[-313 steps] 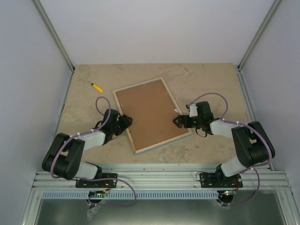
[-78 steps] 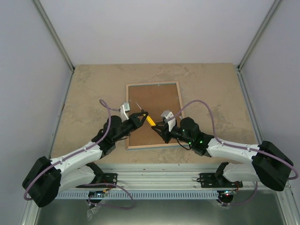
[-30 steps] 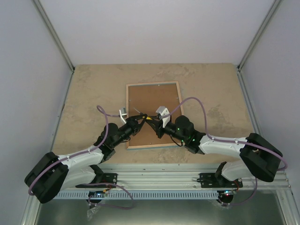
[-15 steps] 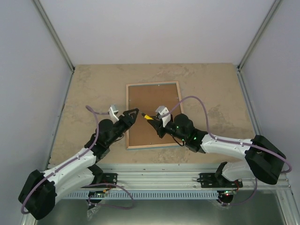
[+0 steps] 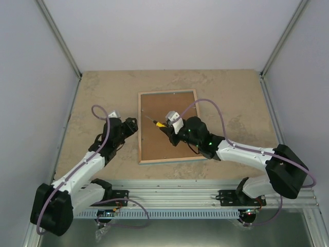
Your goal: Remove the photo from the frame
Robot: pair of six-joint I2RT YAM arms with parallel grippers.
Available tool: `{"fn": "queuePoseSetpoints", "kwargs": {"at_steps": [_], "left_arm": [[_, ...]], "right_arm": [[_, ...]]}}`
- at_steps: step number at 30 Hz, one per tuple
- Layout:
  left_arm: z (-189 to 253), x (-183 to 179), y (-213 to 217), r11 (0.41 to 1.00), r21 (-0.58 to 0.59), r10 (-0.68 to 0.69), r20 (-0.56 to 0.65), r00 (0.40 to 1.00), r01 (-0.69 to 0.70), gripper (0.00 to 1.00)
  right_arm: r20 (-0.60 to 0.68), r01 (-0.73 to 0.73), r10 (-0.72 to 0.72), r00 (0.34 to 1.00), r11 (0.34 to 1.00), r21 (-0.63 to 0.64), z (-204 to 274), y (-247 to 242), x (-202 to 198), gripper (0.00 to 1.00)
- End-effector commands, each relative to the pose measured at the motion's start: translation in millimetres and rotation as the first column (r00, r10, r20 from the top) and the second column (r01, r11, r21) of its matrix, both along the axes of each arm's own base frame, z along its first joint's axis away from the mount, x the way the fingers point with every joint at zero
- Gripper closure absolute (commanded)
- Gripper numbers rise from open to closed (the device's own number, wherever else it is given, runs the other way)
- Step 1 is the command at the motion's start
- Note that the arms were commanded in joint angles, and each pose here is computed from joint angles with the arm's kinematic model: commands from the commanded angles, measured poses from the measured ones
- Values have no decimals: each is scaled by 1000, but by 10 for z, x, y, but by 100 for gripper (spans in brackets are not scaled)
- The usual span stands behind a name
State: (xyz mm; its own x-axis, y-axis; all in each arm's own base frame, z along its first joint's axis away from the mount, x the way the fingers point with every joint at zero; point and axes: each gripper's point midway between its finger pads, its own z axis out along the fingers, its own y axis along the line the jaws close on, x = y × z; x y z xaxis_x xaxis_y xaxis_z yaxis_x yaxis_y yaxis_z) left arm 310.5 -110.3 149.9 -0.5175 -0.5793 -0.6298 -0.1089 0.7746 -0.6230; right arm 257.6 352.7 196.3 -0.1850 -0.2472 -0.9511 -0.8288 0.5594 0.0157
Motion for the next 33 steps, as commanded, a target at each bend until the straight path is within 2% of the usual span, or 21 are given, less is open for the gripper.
{"fn": "queuePoseSetpoints", "kwargs": {"at_steps": [1, 11, 17, 24, 33], "left_arm": [[-160, 69, 45, 995, 82, -48, -68, 997, 53, 27], [-650, 254, -34, 982, 133, -109, -180, 978, 134, 28], [-851, 288, -115, 976, 125, -146, -231, 962, 178, 33], [-1092, 302, -186, 967, 119, -182, -294, 938, 224, 44], [-1171, 278, -182, 962, 131, -191, -309, 932, 241, 62]], "right_arm": [[-2, -63, 63, 998, 996, -65, -90, 98, 17, 100], [-89, -142, 126, 988, 969, -203, -657, 116, -65, 100], [-151, -187, 155, 976, 956, -225, -928, 139, -135, 99], [-188, -211, 167, 968, 945, -250, -1093, 185, -136, 100], [-231, -255, 196, 953, 931, -260, -1254, 253, -186, 100]]}}
